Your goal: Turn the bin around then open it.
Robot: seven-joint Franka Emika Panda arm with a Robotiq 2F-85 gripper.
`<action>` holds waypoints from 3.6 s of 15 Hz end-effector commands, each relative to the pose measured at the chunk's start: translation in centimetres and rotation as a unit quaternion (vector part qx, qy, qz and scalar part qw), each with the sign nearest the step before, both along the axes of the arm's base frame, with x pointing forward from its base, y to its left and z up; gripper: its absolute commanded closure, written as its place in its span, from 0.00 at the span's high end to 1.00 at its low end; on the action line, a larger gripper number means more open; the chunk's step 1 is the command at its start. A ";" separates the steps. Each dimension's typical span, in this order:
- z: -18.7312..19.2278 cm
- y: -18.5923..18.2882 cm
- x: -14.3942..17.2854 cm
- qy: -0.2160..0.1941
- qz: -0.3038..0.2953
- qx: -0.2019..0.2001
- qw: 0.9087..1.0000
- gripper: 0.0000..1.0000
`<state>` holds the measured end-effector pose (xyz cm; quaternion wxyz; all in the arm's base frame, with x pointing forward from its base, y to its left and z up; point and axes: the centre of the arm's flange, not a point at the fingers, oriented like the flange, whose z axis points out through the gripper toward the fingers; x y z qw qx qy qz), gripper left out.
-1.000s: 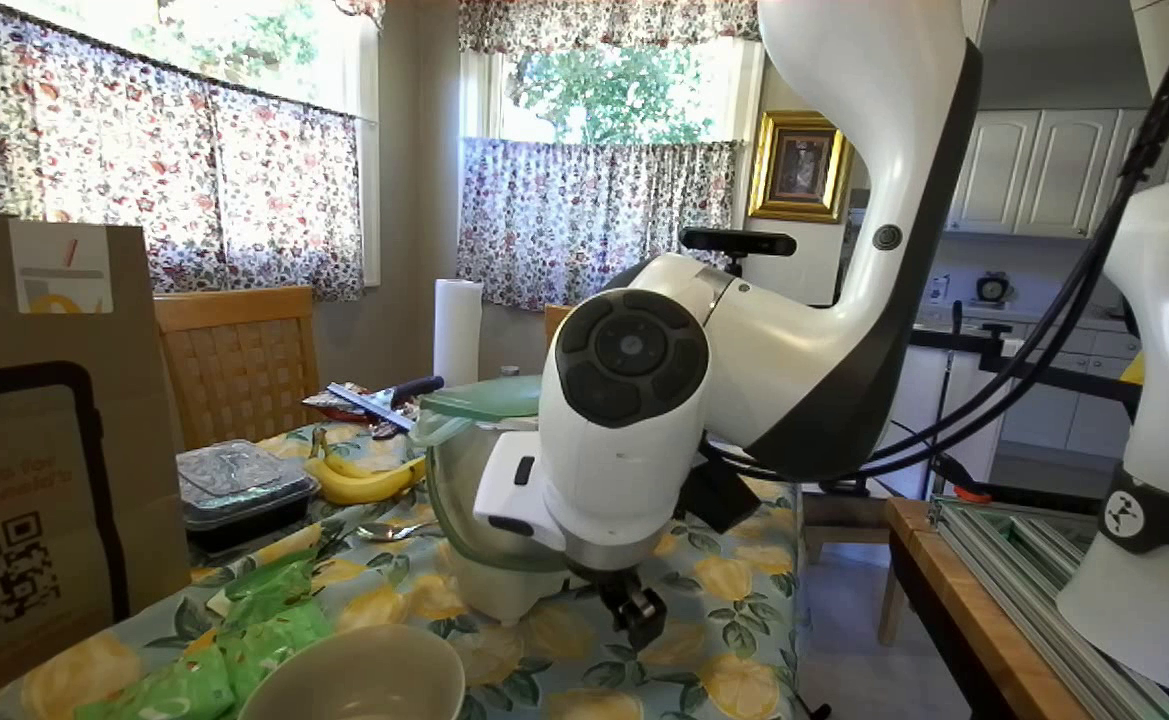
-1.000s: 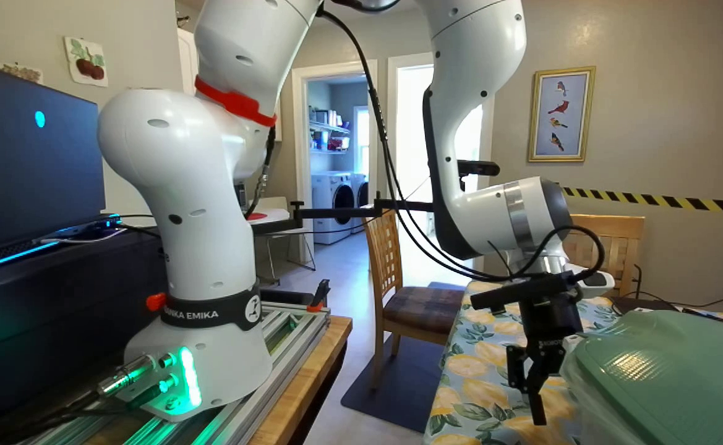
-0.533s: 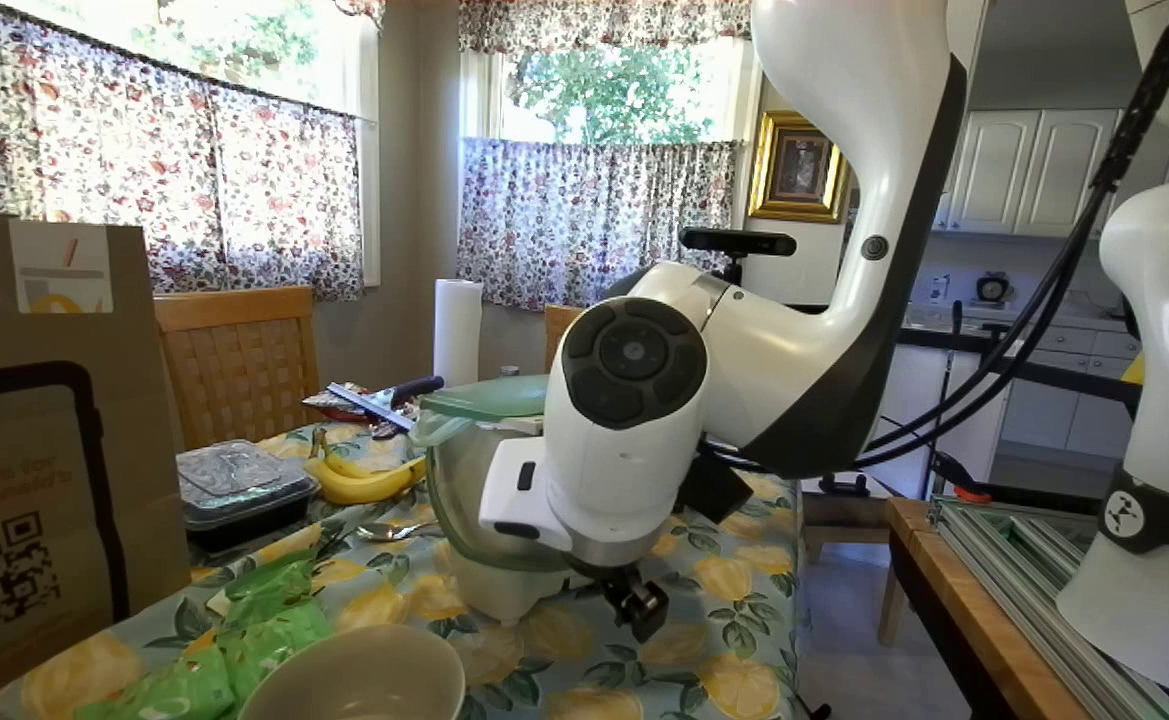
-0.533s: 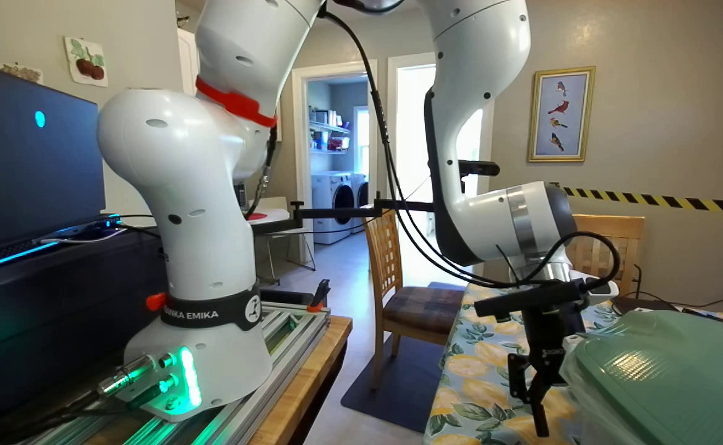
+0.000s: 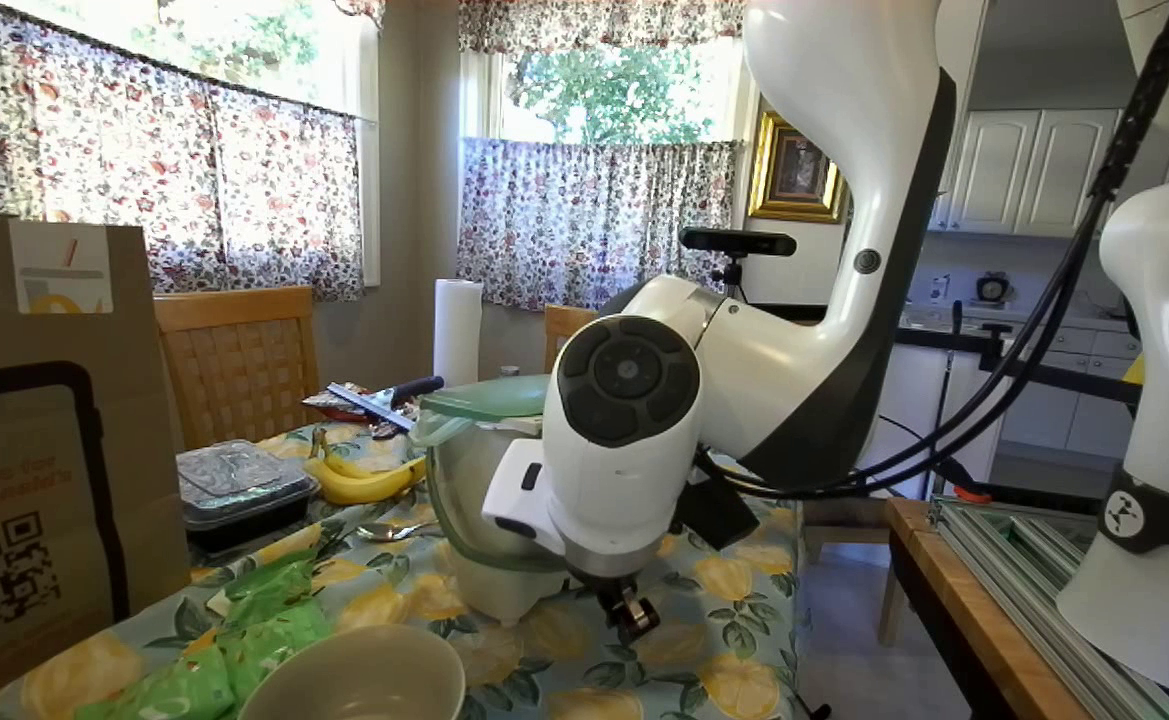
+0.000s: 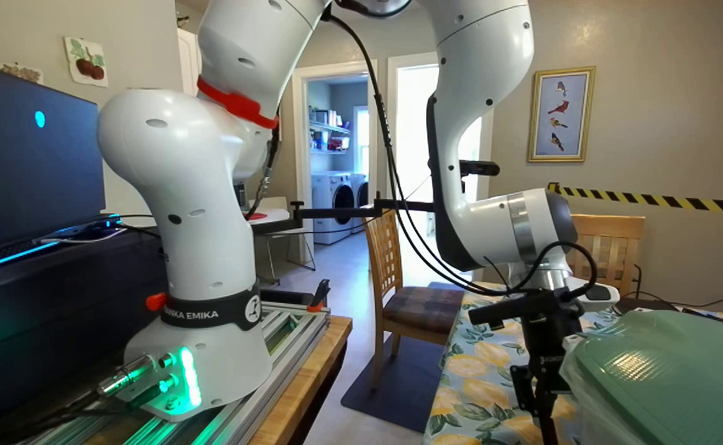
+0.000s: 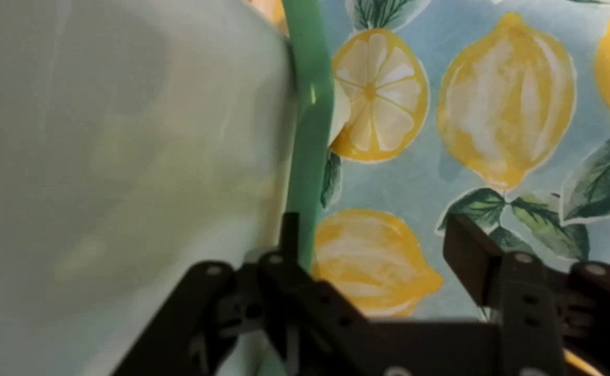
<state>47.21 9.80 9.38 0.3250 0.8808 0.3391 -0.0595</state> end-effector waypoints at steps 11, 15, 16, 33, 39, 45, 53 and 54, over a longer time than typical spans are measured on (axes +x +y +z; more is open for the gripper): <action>-0.2 0.4 2.3 -0.108 -0.049 -0.073 0.990 0.40; -0.6 0.1 2.4 -0.132 -0.054 -0.099 0.985 0.69; -0.8 0.0 2.4 -0.136 -0.055 -0.101 0.984 0.76; -0.3 0.8 2.4 -0.119 -0.096 -0.055 0.987 0.00; 5.3 3.4 1.8 -0.117 -0.136 0.015 0.984 0.02; 12.3 5.4 0.4 -0.108 -0.188 0.081 0.973 0.02; 19.9 4.4 -1.6 -0.121 -0.249 0.136 0.951 0.02; 19.3 4.0 -1.4 -0.112 -0.247 0.122 0.955 0.34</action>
